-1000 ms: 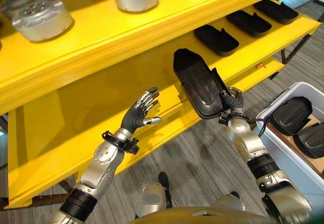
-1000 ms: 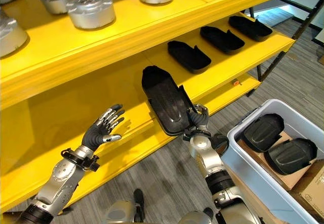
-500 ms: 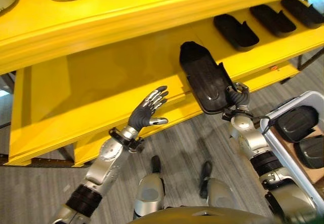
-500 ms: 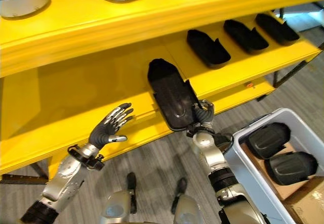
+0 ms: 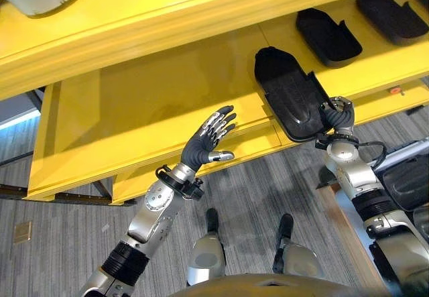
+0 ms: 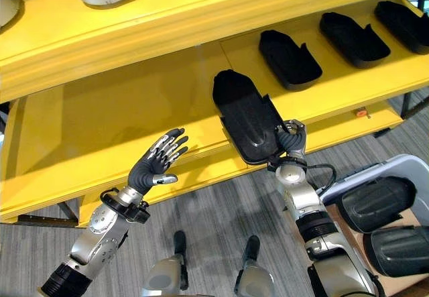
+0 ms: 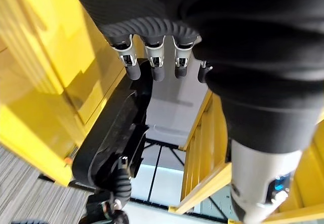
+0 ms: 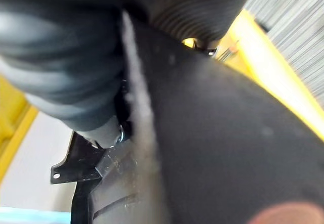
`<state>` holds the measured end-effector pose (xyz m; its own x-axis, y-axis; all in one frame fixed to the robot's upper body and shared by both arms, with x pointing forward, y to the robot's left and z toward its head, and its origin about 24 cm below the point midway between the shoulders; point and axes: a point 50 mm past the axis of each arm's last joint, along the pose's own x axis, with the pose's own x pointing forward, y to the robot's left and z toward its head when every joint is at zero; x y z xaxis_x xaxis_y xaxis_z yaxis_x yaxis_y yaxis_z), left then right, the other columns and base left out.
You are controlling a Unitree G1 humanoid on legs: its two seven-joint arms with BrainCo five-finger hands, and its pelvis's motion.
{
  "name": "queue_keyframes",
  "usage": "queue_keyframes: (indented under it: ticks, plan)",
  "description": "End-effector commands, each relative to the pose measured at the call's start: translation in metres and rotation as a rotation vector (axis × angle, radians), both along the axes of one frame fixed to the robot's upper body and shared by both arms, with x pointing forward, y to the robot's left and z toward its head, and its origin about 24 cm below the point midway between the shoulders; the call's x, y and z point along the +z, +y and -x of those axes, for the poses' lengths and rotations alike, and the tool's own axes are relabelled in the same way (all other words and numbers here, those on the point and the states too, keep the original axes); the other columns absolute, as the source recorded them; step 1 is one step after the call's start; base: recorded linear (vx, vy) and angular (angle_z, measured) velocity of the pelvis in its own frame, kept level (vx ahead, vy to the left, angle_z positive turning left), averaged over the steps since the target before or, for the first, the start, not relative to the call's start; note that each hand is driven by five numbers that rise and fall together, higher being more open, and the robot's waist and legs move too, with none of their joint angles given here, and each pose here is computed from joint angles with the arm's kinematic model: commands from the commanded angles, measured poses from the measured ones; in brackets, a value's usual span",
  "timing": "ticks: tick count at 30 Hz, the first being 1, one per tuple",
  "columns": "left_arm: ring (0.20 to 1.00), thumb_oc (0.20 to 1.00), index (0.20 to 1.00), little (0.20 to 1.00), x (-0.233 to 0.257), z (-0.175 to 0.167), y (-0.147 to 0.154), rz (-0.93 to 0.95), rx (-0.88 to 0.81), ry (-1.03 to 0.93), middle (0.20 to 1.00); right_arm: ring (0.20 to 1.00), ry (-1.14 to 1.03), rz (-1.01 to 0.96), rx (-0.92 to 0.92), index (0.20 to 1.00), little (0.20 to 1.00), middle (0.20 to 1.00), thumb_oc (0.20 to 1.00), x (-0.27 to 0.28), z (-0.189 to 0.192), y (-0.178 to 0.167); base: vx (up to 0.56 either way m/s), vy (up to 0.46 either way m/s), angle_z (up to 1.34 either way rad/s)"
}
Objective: Move parts from the plastic box to the shelf.
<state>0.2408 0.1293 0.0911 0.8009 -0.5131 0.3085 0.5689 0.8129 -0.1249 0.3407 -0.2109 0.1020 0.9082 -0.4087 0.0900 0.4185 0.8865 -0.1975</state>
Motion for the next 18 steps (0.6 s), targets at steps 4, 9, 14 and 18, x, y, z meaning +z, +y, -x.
queue_keyframes:
  ticks: [4, 9, 14, 18]
  plan:
    - [1.000, 1.000, 1.000, 1.000, 0.011, 0.005, -0.005, 0.006, -0.071, -0.063, 1.000, 0.200, -0.184, 0.042, 0.011, 0.200, 0.200, 0.200, 0.200, 0.052, -0.017, 0.013, 0.00, 0.116, 0.54]
    - [1.000, 1.000, 1.000, 1.000, 0.012, -0.001, -0.006, -0.005, -0.031, -0.059, 1.000, 0.200, -0.178, 0.040, 0.010, 0.200, 0.200, 0.200, 0.200, 0.055, -0.021, 0.014, 0.01, 0.231, 0.61]
    - [1.000, 1.000, 1.000, 1.000, 0.008, -0.002, -0.005, -0.041, -0.020, -0.045, 1.000, 0.200, -0.144, 0.014, 0.000, 0.200, 0.200, 0.200, 0.200, 0.043, -0.021, 0.013, 0.04, 0.236, 0.26]
    - [1.000, 1.000, 1.000, 1.000, 0.005, -0.005, -0.005, -0.046, -0.030, -0.021, 1.000, 0.200, -0.103, -0.020, -0.043, 0.200, 0.200, 0.200, 0.200, 0.030, -0.021, 0.007, 0.06, 0.197, 0.13]
